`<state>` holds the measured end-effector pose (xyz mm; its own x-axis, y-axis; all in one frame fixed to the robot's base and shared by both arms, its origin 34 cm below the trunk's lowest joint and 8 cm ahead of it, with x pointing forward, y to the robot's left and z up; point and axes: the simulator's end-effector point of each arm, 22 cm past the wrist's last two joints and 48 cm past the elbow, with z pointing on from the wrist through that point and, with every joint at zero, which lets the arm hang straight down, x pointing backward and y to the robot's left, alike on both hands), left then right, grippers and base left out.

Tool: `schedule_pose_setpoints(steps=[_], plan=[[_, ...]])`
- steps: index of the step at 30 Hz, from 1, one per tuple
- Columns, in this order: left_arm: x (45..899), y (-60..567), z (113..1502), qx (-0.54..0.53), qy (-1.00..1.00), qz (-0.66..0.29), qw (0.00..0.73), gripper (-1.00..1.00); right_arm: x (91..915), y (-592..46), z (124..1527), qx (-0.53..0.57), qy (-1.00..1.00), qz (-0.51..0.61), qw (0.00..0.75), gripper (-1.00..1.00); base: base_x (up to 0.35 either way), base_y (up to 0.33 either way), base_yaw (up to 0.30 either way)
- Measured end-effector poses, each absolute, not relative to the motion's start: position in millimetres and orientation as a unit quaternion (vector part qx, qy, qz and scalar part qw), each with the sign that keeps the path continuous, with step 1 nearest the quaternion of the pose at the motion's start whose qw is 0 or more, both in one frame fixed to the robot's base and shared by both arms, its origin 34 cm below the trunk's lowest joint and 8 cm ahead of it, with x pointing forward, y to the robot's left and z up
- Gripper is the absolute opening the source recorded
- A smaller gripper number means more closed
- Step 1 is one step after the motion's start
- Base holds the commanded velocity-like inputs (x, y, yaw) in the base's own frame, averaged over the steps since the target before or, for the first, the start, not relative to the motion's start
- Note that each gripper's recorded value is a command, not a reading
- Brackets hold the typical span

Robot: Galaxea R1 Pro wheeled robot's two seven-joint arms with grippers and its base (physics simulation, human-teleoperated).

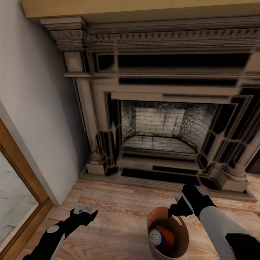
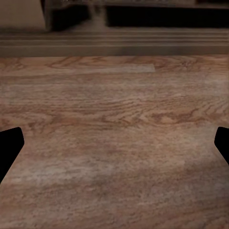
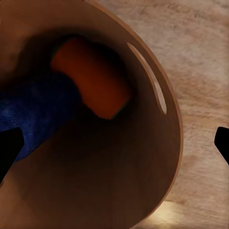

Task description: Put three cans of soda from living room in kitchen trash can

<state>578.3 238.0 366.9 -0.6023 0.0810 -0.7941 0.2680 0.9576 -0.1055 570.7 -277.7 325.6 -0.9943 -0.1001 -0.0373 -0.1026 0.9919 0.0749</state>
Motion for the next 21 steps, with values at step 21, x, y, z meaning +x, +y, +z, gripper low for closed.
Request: schedule_pose_setpoints(steps=[21], plan=[[578.4,238.3,367.0,0.098,0.889,-0.107,0.435,1.00,572.2,-279.0,326.4,-0.050,0.998,0.038,0.019,1.00,0.000,0.000,0.000]])
